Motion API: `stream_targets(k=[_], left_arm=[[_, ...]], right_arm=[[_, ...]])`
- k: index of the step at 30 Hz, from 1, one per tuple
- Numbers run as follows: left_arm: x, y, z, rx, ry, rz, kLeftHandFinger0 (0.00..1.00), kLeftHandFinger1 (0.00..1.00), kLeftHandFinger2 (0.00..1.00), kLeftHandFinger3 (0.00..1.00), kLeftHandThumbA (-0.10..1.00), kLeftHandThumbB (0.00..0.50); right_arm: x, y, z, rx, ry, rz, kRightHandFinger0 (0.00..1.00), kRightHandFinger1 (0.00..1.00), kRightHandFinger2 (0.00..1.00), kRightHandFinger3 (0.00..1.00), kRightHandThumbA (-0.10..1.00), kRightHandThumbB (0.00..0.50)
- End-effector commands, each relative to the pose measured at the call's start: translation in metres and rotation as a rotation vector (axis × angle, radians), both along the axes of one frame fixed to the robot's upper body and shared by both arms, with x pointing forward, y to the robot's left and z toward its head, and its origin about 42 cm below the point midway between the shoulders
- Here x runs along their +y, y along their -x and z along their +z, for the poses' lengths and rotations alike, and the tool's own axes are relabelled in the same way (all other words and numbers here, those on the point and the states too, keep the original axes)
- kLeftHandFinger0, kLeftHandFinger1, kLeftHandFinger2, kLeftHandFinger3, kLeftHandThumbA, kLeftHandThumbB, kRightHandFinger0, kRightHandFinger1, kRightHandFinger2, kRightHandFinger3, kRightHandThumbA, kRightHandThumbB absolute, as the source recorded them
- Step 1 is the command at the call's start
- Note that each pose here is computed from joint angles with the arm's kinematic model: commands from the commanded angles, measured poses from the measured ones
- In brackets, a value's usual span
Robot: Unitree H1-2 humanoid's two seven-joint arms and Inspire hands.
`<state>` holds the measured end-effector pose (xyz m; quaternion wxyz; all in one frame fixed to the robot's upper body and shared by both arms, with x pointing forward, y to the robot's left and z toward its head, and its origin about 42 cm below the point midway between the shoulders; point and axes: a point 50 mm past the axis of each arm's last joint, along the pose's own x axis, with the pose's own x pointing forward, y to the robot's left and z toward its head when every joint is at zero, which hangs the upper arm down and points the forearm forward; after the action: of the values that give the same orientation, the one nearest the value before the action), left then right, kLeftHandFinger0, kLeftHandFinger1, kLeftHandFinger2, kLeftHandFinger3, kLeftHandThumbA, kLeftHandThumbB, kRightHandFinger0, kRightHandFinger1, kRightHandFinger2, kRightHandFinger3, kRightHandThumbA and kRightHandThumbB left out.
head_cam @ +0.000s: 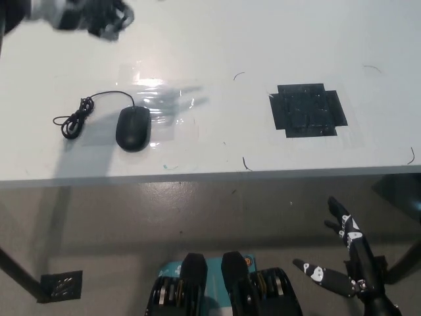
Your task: The robot uses left hand to click on the left button of the black mouse, which is placed on the left area of the table
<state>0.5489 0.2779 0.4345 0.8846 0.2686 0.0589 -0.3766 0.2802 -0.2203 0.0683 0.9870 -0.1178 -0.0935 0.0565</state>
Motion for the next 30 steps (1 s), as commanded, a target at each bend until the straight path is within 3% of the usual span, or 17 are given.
stream_targets(k=[1,3,4,5,6,7,8,11,15,18,19,20,22,23,24,27,30], left_arm=[[0.017,0.244,0.044,-0.609,0.446,-0.38,0.05,0.07,0.12,1.0,1.0,0.398],[0.014,0.266,0.01,-0.545,0.497,-0.387,0.08,0.09,0.2,1.0,1.0,0.415],[0.007,0.29,-0.03,-0.49,0.575,-0.37,0.23,0.19,0.35,1.0,1.0,0.408],[0.004,0.3,-0.044,-0.48,0.599,-0.357,0.23,0.19,0.35,1.0,1.0,0.408],[-0.003,0.323,-0.072,-0.44,0.627,-0.311,0.74,0.39,0.47,1.0,1.0,0.46],[-0.006,0.335,-0.085,-0.42,0.632,-0.287,1.0,0.54,0.59,1.0,1.0,0.472],[-0.01,0.361,-0.111,-0.422,0.613,-0.221,1.0,0.83,0.82,1.0,1.0,0.499],[-0.025,0.392,-0.159,-0.474,0.688,-0.114,1.0,1.0,1.0,1.0,1.0,0.5],[-0.038,0.425,-0.204,-0.517,0.681,0.095,1.0,0.98,1.0,1.0,1.0,0.465],[-0.044,0.433,-0.232,-0.514,0.652,0.115,1.0,0.79,0.89,1.0,1.0,0.45],[-0.045,0.437,-0.24,-0.493,0.623,0.137,0.86,0.57,0.71,1.0,1.0,0.465],[-0.046,0.439,-0.244,-0.472,0.618,0.148,0.68,0.39,0.56,1.0,1.0,0.435],[-0.049,0.442,-0.252,-0.423,0.624,0.159,0.42,0.2,0.41,1.0,1.0,0.419],[-0.05,0.438,-0.262,-0.411,0.602,0.164,0.17,0.06,0.27,1.0,1.0,0.368],[-0.052,0.43,-0.273,-0.408,0.588,0.177,0.05,0.0,0.19,1.0,1.0,0.349],[-0.051,0.411,-0.3,-0.381,0.58,0.245,0.0,0.0,0.11,1.0,1.0,0.323],[-0.045,0.384,-0.331,-0.358,0.528,0.347,0.0,0.0,0.05,1.0,1.0,0.247]], right_arm=[[-0.009,0.012,0.002,-0.044,-0.016,-0.011,0.86,1.0,1.0,1.0,0.96,0.105],[-0.009,0.015,-0.001,-0.041,-0.019,-0.015,0.85,1.0,1.0,1.0,0.94,0.097],[-0.009,0.016,-0.003,-0.04,-0.022,-0.014,0.85,1.0,1.0,1.0,0.94,0.093],[-0.009,0.016,-0.003,-0.039,-0.024,-0.013,0.85,1.0,1.0,1.0,0.94,0.093],[-0.009,0.017,-0.005,-0.034,-0.026,-0.012,0.85,1.0,1.0,1.0,0.94,0.1],[-0.009,0.018,-0.006,-0.032,-0.027,-0.011,0.85,1.0,1.0,1.0,0.94,0.099],[-0.008,0.02,-0.008,-0.026,-0.027,-0.007,0.84,1.0,1.0,1.0,0.95,0.099],[-0.006,0.022,-0.01,-0.024,-0.026,-0.001,0.84,1.0,1.0,1.0,0.96,0.092],[-0.004,0.024,-0.012,-0.019,-0.036,0.007,0.84,1.0,1.0,1.0,0.97,0.098],[-0.003,0.025,-0.013,-0.015,-0.039,0.006,0.85,1.0,1.0,1.0,0.96,0.101],[-0.003,0.026,-0.014,-0.014,-0.034,0.004,0.84,1.0,1.0,1.0,0.98,0.106],[-0.003,0.026,-0.014,-0.013,-0.033,0.003,0.84,1.0,1.0,1.0,0.98,0.105],[-0.004,0.025,-0.014,-0.013,-0.038,0.001,0.84,1.0,1.0,1.0,0.98,0.1],[-0.004,0.024,-0.014,-0.014,-0.039,-0.003,0.84,1.0,1.0,1.0,0.98,0.097],[-0.006,0.024,-0.014,-0.014,-0.036,-0.007,0.83,1.0,1.0,1.0,0.97,0.098],[-0.004,0.025,-0.014,-0.016,-0.028,-0.004,0.83,1.0,1.0,1.0,0.97,0.082],[0.001,0.025,-0.015,-0.011,-0.047,0.0,0.82,1.0,1.0,1.0,0.95,0.07]])
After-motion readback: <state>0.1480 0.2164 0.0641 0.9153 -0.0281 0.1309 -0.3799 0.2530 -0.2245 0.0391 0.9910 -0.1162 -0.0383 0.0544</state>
